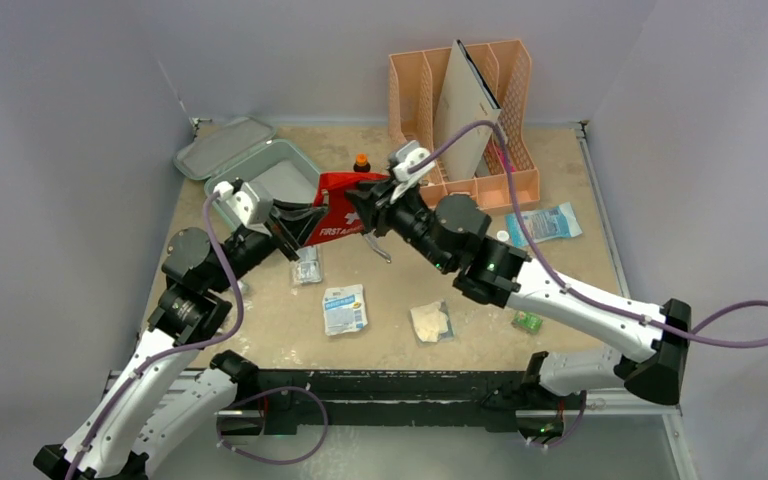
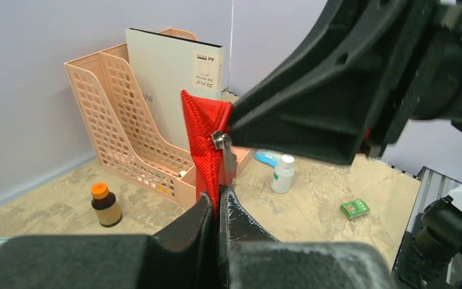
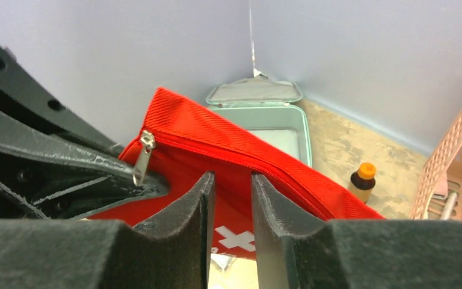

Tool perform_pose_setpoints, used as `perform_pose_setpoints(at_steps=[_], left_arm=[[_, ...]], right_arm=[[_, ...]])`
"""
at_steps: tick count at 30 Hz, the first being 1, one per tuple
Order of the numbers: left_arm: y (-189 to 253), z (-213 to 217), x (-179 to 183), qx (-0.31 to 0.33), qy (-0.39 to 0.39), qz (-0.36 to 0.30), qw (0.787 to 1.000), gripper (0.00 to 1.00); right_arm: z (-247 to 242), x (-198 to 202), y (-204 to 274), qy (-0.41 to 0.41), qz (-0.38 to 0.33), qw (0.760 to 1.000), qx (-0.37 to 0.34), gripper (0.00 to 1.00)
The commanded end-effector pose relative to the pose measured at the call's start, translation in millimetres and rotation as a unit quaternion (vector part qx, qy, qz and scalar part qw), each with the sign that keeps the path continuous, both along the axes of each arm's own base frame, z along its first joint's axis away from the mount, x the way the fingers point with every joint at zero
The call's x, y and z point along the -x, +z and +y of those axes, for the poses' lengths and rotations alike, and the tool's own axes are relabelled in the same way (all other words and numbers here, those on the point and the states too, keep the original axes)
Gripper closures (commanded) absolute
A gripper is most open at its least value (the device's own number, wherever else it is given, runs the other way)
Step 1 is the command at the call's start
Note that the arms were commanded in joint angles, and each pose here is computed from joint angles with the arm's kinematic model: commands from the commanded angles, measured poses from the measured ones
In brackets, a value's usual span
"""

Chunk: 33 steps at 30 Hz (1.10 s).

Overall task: Organize the medicine kit
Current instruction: Zip the medicine pouch.

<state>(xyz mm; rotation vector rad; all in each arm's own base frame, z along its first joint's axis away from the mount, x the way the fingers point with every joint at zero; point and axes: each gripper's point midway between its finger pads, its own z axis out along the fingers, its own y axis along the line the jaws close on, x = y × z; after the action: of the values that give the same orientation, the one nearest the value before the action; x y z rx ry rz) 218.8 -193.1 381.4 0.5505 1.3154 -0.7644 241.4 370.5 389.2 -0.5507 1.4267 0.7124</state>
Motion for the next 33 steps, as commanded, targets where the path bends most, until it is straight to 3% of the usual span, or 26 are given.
perform_pose_setpoints(at_steps=[1,13,33], left_arm=[[13,-1,7,0.004,-0.013,-0.03,0.999,1.0],[16,-3,11,0.001,-0.024,-0.041,0.999,1.0],[24,-9,22,0.009,-0.056,-0.06,0.997,1.0]], right_arm=[[-11,21,30,0.057,0.035,0.995,-0.079,0.68],[-9,53,41,0.134,0.074,0.982,-0.109,0.65],[18,53,36,0.161,0.133,0.966,-0.152,0.64]])
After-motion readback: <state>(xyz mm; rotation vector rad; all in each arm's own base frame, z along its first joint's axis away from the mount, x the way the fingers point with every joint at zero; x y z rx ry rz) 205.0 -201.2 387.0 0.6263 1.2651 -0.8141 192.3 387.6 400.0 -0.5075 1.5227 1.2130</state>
